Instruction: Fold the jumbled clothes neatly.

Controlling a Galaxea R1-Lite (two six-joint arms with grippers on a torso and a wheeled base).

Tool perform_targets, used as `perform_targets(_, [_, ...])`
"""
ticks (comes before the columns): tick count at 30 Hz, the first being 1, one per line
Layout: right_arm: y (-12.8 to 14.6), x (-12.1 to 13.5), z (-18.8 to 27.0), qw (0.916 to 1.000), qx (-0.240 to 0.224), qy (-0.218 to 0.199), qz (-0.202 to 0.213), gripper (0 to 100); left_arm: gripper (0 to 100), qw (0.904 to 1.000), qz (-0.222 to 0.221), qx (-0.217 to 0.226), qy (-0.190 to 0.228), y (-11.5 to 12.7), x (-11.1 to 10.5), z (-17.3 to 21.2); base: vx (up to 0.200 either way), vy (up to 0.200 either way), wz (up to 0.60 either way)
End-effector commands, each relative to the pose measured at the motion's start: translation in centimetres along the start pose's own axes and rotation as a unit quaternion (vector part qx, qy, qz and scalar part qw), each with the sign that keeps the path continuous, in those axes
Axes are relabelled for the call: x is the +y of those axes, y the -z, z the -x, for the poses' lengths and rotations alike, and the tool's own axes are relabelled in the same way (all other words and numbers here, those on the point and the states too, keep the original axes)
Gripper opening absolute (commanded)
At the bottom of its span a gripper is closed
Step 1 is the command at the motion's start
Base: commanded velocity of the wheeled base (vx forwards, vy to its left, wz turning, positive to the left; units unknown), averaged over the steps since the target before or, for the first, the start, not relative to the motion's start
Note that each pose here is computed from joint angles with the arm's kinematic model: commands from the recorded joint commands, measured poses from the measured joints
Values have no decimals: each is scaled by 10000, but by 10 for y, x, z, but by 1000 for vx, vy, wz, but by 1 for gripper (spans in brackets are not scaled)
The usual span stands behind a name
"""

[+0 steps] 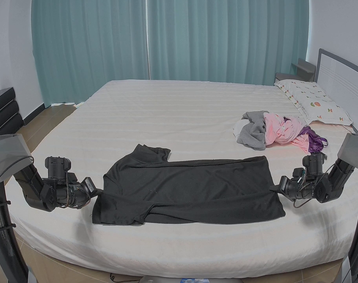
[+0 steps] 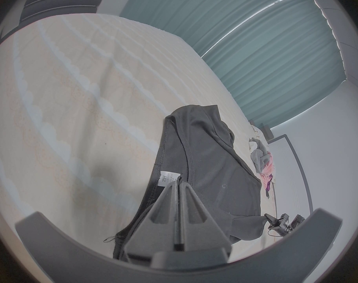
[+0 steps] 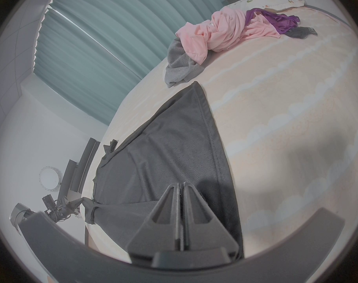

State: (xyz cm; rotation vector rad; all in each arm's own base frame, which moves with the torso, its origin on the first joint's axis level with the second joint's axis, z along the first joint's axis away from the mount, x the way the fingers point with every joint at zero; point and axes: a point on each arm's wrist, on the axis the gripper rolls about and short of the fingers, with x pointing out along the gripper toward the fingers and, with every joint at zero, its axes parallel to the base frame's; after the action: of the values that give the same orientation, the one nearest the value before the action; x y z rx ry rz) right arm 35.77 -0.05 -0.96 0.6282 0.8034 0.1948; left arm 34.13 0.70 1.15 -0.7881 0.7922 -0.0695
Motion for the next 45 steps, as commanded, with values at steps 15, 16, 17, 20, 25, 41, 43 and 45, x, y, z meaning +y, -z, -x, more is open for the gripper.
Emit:
perform_targets(15, [-4, 11, 20, 9994, -179, -126, -281, 100, 100, 9998, 181, -100, 75, -3, -6, 7, 0, 0, 0])
perform_targets(16, [-4, 11, 20, 9994, -179, -126, -281, 100, 100, 9998, 181, -100, 75, -3, -6, 7, 0, 0, 0])
perform_targets(17, [-1, 18, 33, 9991, -210, -160, -341, 100, 100, 9996, 182, -170, 103, -4, -10, 19, 0, 0, 0])
perform_targets(20, [9, 26, 48, 9992, -175, -188, -319, 100, 100, 9996, 164, -197, 128, 1, -14, 36, 0, 0, 0])
perform_targets(25, [37, 39, 74, 9977, -364, -200, -535, 100, 100, 9997, 184, -133, 97, 22, -16, 69, 0, 0, 0])
perform_targets(41, [83, 54, 84, 9892, -321, -268, -1408, 100, 100, 9978, 578, 324, 35, 65, -22, 90, -38, 0, 0])
perform_targets(43, [82, 54, 85, 9880, -329, -273, -1486, 100, 100, 9976, 602, 354, -38, 66, -19, 88, -200, 0, 0])
perform_targets(45, [82, 54, 85, 9879, -334, -267, -1494, 100, 100, 9974, 613, 352, -107, 67, -18, 86, -100, 0, 0])
